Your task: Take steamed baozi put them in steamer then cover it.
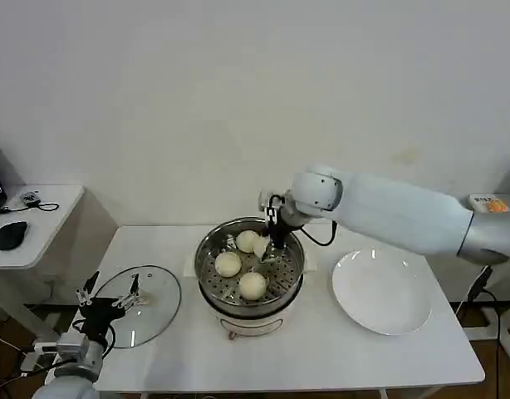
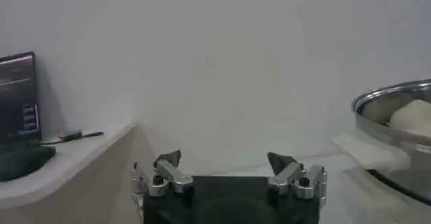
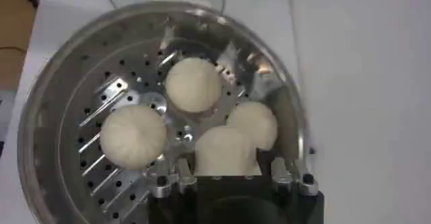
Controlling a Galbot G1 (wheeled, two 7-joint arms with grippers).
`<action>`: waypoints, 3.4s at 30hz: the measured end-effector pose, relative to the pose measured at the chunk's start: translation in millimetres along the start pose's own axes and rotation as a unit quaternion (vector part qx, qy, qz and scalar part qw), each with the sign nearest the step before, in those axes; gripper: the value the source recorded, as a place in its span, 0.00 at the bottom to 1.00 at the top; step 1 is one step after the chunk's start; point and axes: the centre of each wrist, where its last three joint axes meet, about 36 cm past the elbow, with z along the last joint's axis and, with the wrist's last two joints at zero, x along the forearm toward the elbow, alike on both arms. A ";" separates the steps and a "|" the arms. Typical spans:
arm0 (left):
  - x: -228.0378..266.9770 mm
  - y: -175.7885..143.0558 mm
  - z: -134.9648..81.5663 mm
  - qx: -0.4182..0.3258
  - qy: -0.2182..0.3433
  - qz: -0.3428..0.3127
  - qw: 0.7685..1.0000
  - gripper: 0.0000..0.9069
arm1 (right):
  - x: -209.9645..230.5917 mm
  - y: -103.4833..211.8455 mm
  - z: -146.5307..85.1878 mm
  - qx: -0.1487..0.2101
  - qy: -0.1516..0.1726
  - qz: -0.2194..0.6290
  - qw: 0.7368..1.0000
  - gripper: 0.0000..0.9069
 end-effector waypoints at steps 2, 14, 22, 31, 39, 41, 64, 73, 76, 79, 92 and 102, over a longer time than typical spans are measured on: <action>-1.0 -0.5 -0.3 0.001 -0.001 0.000 1.000 1.00 | -3.5 0.9 2.3 -0.001 0.005 0.000 1.000 0.69; -0.8 -0.1 -4.0 -0.003 -0.006 0.000 1.000 1.00 | -17.9 3.2 16.3 -0.008 0.027 -0.001 1.000 0.69; -0.5 -0.7 -3.7 -0.001 -0.006 0.000 1.000 1.00 | -22.4 7.8 15.9 -0.003 0.029 -0.005 1.000 1.00; 2.1 2.3 -4.9 -0.002 -0.006 -0.004 1.000 1.00 | -19.7 8.7 16.6 0.000 0.027 0.008 1.000 1.00; 2.7 1.3 -6.9 0.000 -0.009 -0.003 1.000 1.00 | -2.2 11.2 18.3 -0.005 0.003 0.039 0.999 1.00; 2.0 0.7 -7.1 0.001 -0.010 -0.003 1.000 1.00 | 5.1 13.5 19.8 -0.006 -0.009 0.051 0.999 1.00; -6.0 -6.4 4.3 -0.006 0.000 0.003 1.000 1.00 | 7.3 118.2 102.4 -0.075 -0.303 0.358 0.880 1.00; -4.9 -1.1 18.1 -0.102 -0.002 -0.011 0.995 1.00 | -7.5 170.9 159.2 -0.191 -0.381 0.467 0.775 1.00; -2.1 4.8 25.4 -0.171 -0.012 -0.017 0.985 1.00 | -10.8 193.5 185.7 -0.232 -0.377 0.492 0.750 1.00; 2.8 12.0 34.7 -0.249 -0.020 -0.018 0.968 1.00 | -14.1 218.1 212.8 -0.273 -0.361 0.512 0.730 1.00; 12.9 35.5 78.5 -0.533 -0.036 0.042 0.844 1.00 | -2.8 299.3 274.1 -0.354 -0.296 0.549 0.696 1.00; -4.5 43.2 109.3 -0.617 -0.024 0.083 0.782 1.00 | 7.3 330.9 283.5 -0.374 -0.274 0.559 0.687 1.00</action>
